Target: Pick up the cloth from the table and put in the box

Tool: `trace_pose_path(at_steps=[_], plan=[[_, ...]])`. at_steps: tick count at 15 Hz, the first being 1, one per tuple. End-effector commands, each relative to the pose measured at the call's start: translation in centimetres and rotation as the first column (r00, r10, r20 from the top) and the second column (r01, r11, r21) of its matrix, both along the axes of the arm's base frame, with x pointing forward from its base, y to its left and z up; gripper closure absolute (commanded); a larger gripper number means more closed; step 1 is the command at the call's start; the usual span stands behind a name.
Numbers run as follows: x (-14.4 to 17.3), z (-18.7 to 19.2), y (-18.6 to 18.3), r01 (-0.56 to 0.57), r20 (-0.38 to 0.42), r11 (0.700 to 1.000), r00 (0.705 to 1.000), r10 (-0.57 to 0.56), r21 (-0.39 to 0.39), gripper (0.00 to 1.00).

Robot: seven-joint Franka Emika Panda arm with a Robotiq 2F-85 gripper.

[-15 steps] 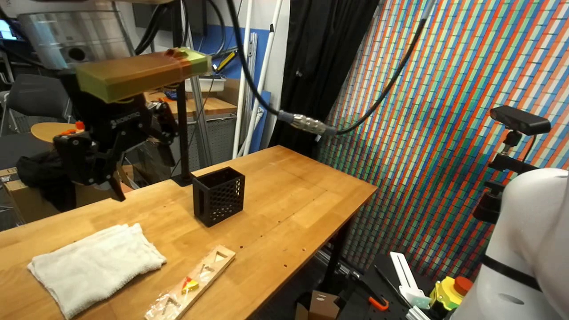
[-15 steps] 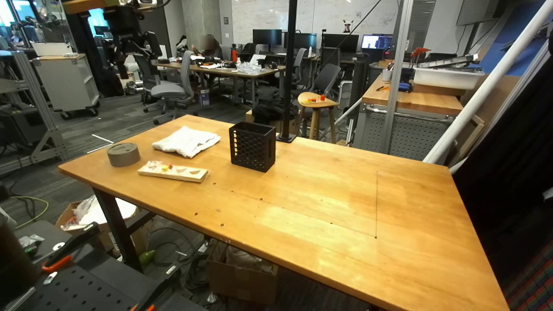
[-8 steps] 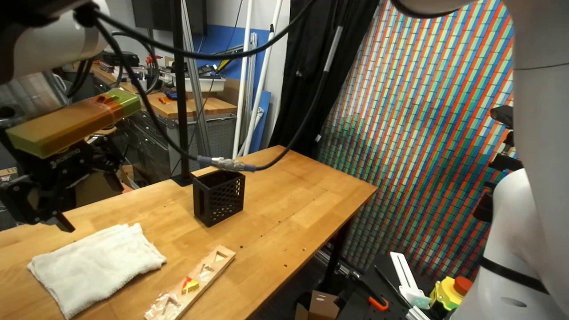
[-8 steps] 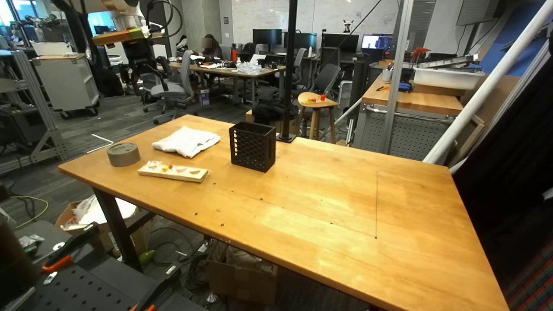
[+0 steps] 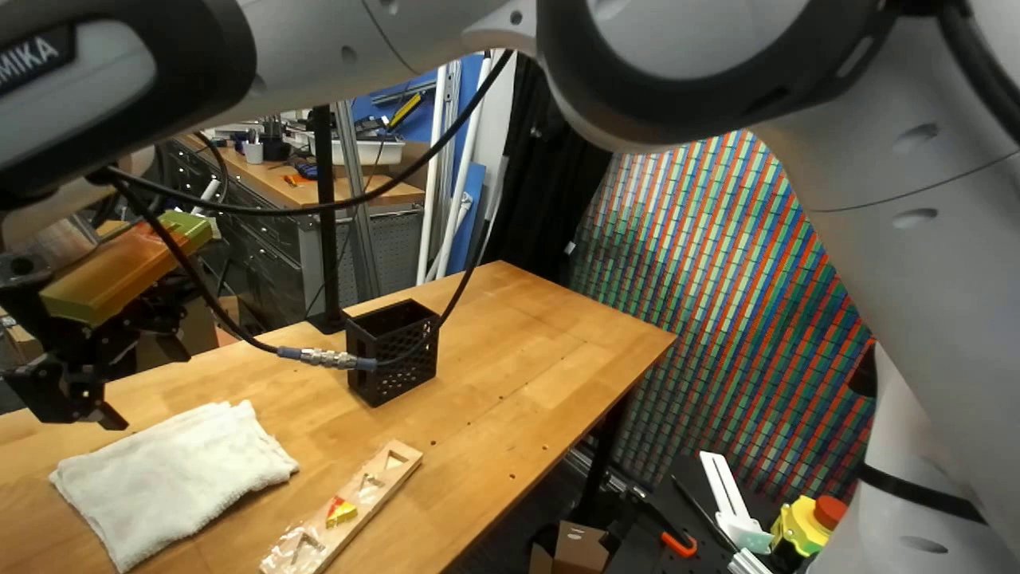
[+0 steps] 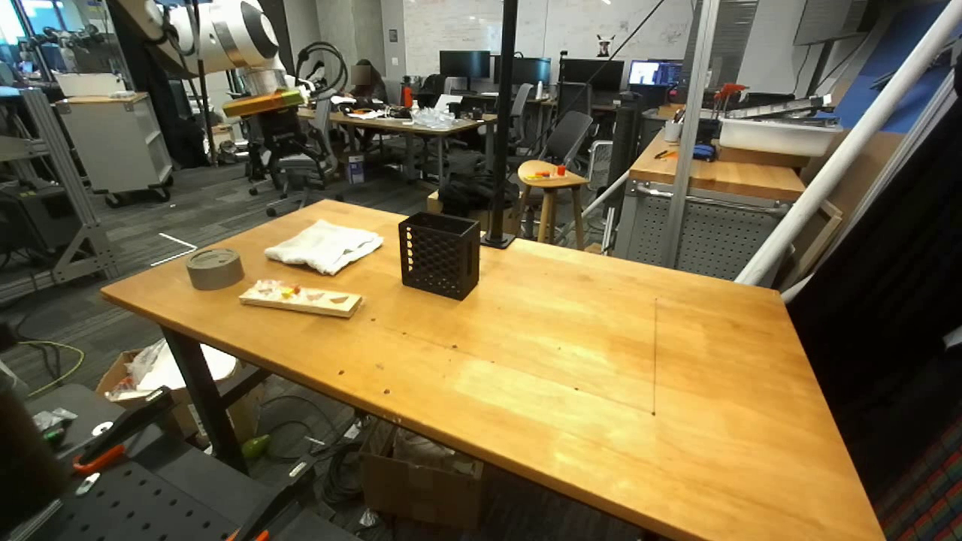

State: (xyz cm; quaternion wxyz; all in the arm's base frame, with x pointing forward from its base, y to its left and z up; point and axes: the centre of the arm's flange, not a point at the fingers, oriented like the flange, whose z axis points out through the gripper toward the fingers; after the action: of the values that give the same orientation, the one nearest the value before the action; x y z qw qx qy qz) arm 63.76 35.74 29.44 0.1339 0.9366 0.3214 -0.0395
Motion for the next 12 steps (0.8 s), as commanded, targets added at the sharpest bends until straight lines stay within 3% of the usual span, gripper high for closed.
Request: trace_pose_path(at_steps=[1, 12], plan=[[4.1, -2.6, 0.4, -0.048, -0.026, 0.998, 0.998, 0.049, 0.031, 0.0], [7.3, -14.4, -1.2, -0.085, -0.092, 0.983, 0.991, 0.101, 0.161, 0.0]])
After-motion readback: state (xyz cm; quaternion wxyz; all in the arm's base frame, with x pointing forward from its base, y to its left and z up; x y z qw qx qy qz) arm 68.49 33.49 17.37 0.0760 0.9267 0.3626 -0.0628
